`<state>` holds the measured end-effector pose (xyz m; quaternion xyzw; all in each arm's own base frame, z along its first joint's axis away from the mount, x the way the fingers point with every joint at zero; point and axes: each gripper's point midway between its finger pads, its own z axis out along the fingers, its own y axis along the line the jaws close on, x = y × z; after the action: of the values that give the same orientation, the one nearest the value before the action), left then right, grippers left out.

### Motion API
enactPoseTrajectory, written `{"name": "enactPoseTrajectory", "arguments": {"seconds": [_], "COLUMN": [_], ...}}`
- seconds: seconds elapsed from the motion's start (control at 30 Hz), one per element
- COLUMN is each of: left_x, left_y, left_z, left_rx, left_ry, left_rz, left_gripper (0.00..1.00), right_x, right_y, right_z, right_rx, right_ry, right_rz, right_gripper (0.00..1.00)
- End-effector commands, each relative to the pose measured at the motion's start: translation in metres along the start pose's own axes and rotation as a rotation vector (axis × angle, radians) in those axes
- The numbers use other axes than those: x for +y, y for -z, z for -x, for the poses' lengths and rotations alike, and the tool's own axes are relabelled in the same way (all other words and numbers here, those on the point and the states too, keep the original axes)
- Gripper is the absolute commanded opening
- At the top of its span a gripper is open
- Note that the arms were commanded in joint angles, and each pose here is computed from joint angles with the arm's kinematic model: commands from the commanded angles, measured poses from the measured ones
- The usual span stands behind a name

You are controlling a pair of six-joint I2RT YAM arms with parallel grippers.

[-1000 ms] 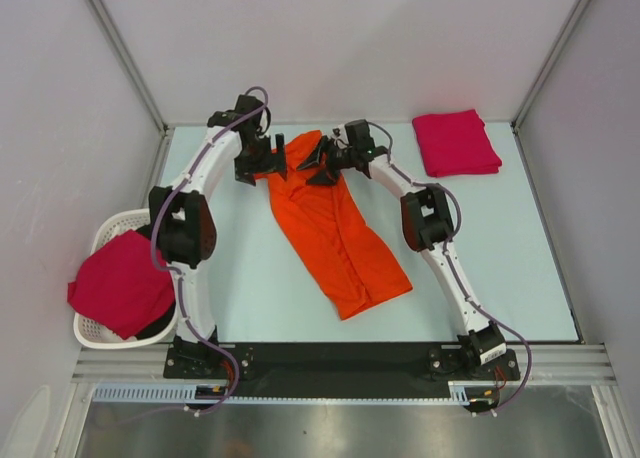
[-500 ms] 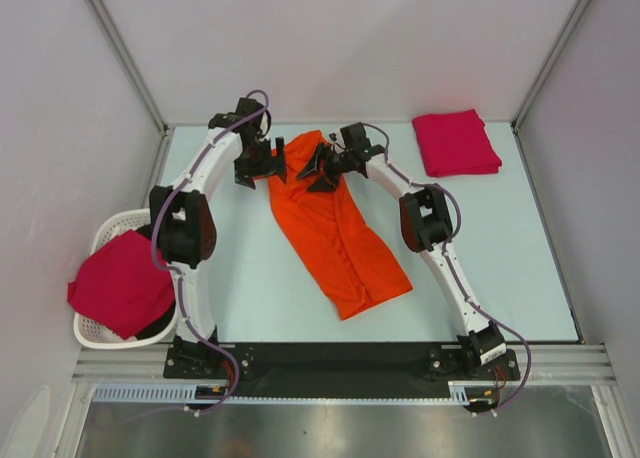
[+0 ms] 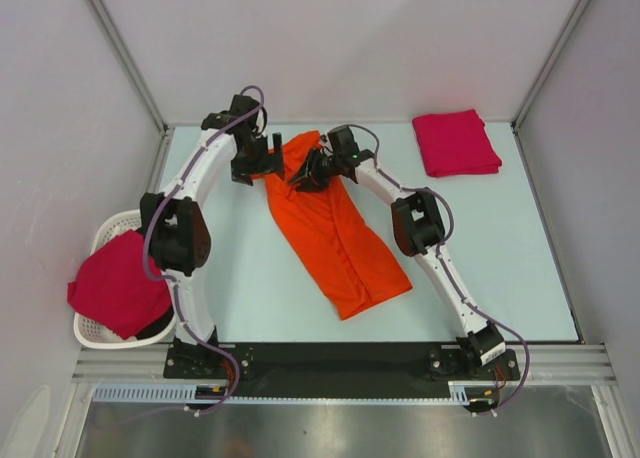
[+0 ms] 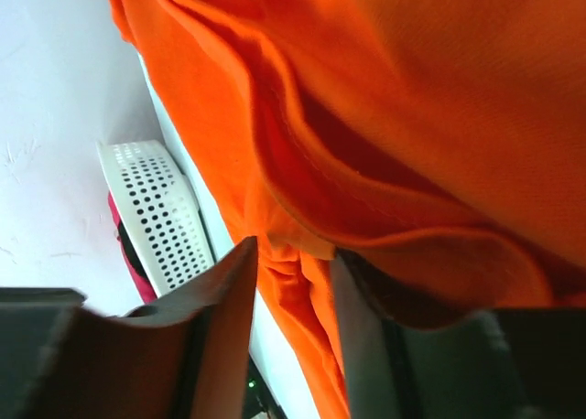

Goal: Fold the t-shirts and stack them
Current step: Rotate the tshirt 90 degrees

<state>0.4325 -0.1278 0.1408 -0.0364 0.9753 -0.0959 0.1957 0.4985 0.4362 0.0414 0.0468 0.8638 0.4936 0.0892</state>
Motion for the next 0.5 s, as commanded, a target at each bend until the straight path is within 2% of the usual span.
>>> {"name": "enactPoseTrajectory", "arguments": {"seconds": [0.0,0.03,0.13,0.17,0.2,0.47], "left_x": [-0.006,-0.008,-0.01,-0.011,-0.01,-0.009], "left_y": [0.026,0.026,0.027,0.027,0.024,0.015], "left_z": [0.004,0.004,0.002,0.001,-0.001,-0.009], "left_rx": [-0.068,-0.069,-0.074,-0.071,-0.063,-0.037], "left_ry": [-0.027,-0.029,-0.031,-0.031,-0.028,-0.026], "left_rz": [-0.027,-0.034,-0.044,-0.045,-0.043,-0.036], "left_gripper": [0.92,0.92,0.92,0.91,0.92,0.91], "right_x": [-0.004,-0.004,0.007,0.01,0.02,0.044], "right_y": [-0.019,-0.018,-0.012,-0.01,-0.004,0.027], "right_z": [-0.01,-0.009,-0.002,0.003,0.007,0.033], "right_rx": [-0.006,-0.011,-0.044,-0.065,-0.081,-0.194], "right_ry": [0.022,0.028,0.061,0.073,0.093,0.173], "right_rz": [-0.019,-0.02,-0.02,-0.019,-0.011,-0.025], "right_gripper": [0.37,0.26,0.12,0.1,0.02,0.0]}}
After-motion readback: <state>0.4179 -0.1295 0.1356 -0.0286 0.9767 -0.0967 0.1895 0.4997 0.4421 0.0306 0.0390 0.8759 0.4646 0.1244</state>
